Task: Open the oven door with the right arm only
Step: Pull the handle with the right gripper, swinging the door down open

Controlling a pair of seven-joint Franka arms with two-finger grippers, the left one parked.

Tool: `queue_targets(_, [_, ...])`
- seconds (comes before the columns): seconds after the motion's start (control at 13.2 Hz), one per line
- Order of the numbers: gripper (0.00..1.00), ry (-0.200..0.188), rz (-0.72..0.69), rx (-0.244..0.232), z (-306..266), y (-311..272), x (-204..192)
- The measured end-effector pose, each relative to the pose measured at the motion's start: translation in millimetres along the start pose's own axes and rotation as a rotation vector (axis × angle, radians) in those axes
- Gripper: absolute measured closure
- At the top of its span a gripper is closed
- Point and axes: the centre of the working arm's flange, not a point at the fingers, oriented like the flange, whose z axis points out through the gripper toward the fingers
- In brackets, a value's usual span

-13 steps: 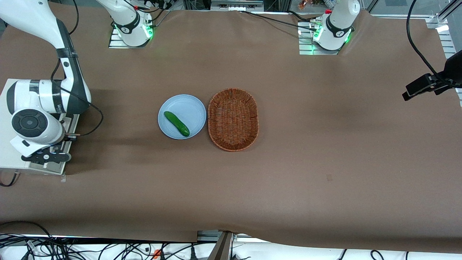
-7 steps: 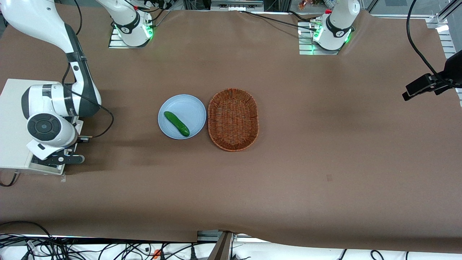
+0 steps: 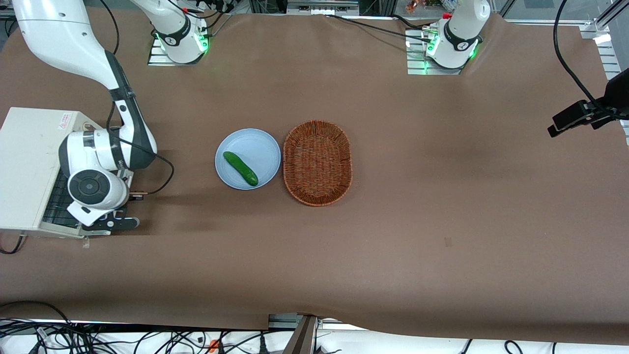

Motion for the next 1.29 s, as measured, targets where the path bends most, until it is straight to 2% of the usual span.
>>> queue_targets(0.68, [0.99, 0.012, -0.005, 0.051, 50, -25, 13])
queue_targets(1.06, [0.99, 0.003, 0.029, 0.128, 48, -14, 14])
queue_targets(1.13, [0.99, 0.004, 0.033, 0.156, 43, -11, 15])
queue_targets(1.29, [0.99, 0.006, 0.034, 0.243, 29, -5, 15])
